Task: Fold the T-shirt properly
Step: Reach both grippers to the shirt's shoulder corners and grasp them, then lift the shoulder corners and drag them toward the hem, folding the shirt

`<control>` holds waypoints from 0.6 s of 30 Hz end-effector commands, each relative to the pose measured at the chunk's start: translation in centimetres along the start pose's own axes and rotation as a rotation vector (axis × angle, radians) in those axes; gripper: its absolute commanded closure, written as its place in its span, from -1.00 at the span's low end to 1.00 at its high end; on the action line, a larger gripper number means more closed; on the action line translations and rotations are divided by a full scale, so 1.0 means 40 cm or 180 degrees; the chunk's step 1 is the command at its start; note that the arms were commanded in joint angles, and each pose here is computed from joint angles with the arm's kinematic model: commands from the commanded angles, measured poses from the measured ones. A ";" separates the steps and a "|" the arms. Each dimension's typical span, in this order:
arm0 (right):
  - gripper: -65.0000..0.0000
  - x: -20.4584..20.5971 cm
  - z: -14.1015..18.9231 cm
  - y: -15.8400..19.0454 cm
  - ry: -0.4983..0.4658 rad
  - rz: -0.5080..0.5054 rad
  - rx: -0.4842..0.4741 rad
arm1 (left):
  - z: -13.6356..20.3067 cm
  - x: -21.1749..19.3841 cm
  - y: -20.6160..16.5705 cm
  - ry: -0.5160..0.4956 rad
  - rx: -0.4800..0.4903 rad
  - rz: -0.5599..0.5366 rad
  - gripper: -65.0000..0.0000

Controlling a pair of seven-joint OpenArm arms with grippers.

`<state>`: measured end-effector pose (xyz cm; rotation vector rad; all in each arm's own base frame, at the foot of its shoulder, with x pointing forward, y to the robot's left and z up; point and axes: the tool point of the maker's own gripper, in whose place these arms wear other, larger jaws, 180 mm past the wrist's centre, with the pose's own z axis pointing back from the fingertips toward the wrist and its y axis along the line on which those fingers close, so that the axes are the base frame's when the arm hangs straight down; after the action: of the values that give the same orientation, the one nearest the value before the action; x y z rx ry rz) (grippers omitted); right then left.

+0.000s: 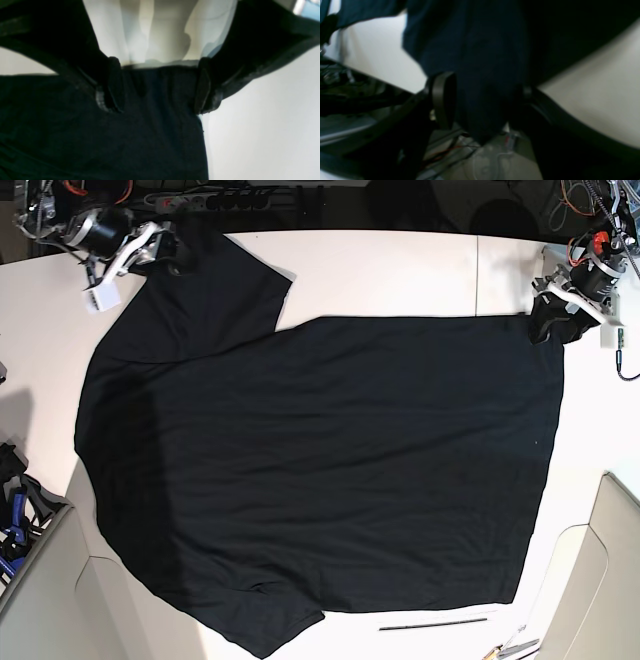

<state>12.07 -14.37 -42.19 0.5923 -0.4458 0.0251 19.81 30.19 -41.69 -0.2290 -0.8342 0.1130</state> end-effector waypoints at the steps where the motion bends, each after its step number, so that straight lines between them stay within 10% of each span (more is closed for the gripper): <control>1: -0.01 -0.009 0.004 0.001 0.0055 0.0013 -0.0007 | 0.006 -0.031 0.011 0.0218 0.0053 -0.0078 -0.41; 4: 0.02 -0.008 0.002 0.003 0.0039 0.0005 0.0000 | 0.006 -0.029 0.011 0.0201 0.0053 -0.0080 -0.23; 9: 0.88 -0.007 0.002 0.000 0.0048 0.0025 -0.0020 | 0.006 -0.020 0.011 0.0138 0.0052 -0.0080 0.97; 18: 1.00 0.041 0.052 -0.017 -0.0059 0.0163 -0.0190 | 0.024 0.059 0.013 -0.0203 0.0016 -0.0178 1.00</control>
<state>12.26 -16.11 -41.18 0.5154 -0.4430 0.0470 20.14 30.77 -40.63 -0.2072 -0.8672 0.0837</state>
